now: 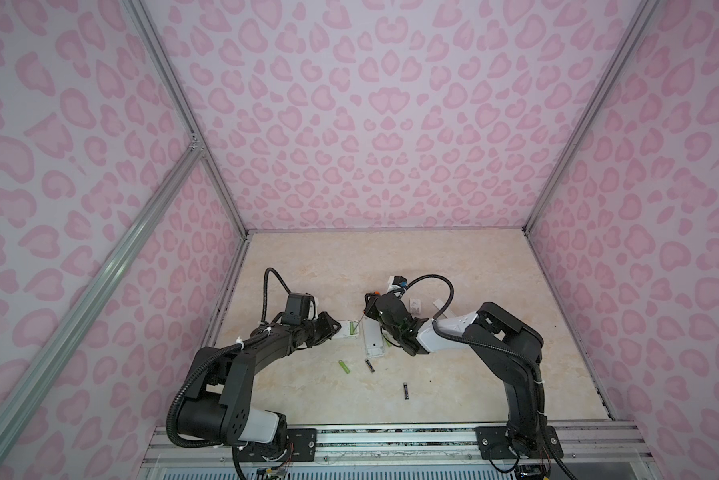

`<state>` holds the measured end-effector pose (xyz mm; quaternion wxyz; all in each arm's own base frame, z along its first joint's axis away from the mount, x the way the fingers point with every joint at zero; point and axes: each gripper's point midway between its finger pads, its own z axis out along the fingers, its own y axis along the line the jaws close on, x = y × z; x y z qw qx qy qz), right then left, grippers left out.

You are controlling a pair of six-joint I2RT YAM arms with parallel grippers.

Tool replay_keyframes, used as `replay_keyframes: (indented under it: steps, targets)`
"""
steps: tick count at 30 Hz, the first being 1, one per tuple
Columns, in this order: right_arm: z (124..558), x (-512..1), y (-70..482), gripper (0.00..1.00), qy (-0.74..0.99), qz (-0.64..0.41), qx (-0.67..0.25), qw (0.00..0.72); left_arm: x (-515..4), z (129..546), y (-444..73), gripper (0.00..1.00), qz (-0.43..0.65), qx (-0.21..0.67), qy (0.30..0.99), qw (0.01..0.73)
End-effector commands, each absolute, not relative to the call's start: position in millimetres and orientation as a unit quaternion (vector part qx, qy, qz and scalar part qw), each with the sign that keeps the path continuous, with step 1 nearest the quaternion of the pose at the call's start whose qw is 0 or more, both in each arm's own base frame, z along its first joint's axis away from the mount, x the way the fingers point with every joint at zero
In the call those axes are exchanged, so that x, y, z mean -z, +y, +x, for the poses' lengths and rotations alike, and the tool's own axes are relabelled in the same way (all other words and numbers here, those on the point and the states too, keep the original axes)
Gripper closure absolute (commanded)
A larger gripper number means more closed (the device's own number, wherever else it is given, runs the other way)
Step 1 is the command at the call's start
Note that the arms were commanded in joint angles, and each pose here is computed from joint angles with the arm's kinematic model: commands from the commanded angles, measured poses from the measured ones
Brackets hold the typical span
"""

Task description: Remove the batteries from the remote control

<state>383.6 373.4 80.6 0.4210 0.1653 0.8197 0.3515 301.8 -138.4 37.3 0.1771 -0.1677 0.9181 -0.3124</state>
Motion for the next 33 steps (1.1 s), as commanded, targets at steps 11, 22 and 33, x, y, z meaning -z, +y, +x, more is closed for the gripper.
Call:
replay_keyframes:
  steps: [11, 22, 33]
  targets:
    - [386.8, -81.0, 367.7, 1.0, 0.81, 0.195, -0.377, 0.405, -17.9, 279.7, -128.1, 0.68, -0.187, 0.278, 0.933, 0.135]
    - [385.2, -89.9, 360.2, 1.0, 0.81, 0.179, -0.362, 0.424, -19.1, 279.5, -126.9, 0.68, -0.186, 0.277, 0.933, 0.137]
    - [381.6, -130.2, 360.1, 1.0, 0.814, 0.103, -0.328, 0.468, -39.3, 291.0, -129.3, 0.67, -0.174, 0.285, 0.93, 0.155]
